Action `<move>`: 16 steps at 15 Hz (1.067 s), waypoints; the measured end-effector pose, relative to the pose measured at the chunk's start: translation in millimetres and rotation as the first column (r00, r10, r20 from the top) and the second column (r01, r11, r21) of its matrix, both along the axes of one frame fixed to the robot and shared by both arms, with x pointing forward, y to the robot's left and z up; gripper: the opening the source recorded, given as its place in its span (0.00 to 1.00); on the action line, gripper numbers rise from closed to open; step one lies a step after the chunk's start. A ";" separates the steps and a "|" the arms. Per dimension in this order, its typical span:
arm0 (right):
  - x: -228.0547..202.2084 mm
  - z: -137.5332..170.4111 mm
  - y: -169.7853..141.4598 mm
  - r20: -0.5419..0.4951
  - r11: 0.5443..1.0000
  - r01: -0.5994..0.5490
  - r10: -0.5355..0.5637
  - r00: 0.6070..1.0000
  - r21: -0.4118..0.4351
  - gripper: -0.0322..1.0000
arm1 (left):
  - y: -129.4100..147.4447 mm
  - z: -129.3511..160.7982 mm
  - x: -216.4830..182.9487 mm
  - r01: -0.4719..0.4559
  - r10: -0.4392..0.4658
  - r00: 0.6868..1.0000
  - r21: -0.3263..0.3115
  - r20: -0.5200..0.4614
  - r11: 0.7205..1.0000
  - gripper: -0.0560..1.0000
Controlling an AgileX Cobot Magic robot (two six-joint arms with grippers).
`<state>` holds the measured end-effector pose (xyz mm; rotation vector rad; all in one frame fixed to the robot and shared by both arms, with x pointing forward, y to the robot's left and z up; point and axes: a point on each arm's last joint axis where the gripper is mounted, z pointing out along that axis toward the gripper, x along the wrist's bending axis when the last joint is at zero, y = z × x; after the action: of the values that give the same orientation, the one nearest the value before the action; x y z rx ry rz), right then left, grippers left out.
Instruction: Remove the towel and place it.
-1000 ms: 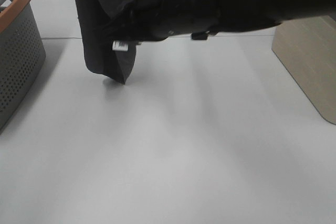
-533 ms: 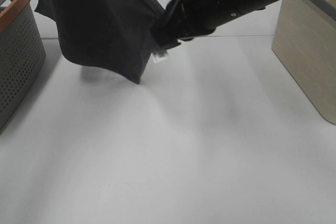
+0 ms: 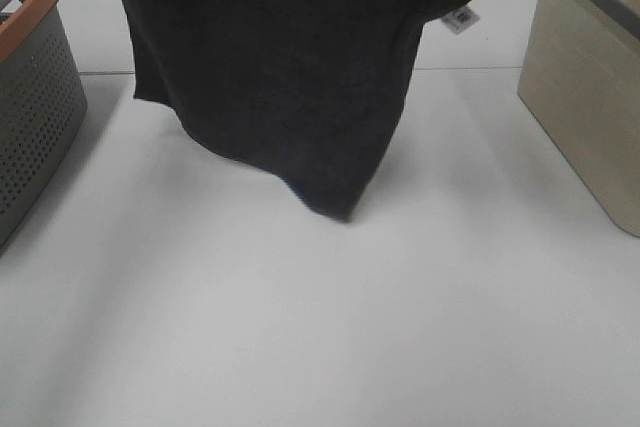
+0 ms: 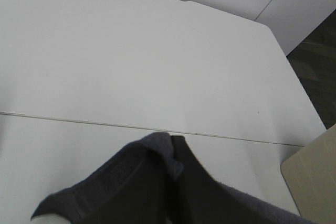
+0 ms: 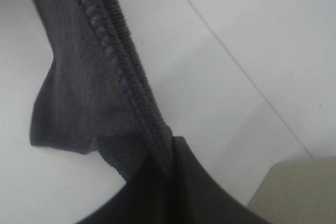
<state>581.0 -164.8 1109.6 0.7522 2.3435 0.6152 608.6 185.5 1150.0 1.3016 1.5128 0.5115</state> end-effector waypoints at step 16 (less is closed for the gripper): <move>144.4 10.0 -35.6 0.225 0.987 0.124 -0.144 0.964 0.101 0.05 | -24.2 -58.6 73.7 0.015 -0.010 0.951 -0.015 0.308 1.000 0.05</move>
<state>725.3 -200.4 1119.6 0.8243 2.0460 0.7083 682.3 161.2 1091.3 1.1565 1.2450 0.6598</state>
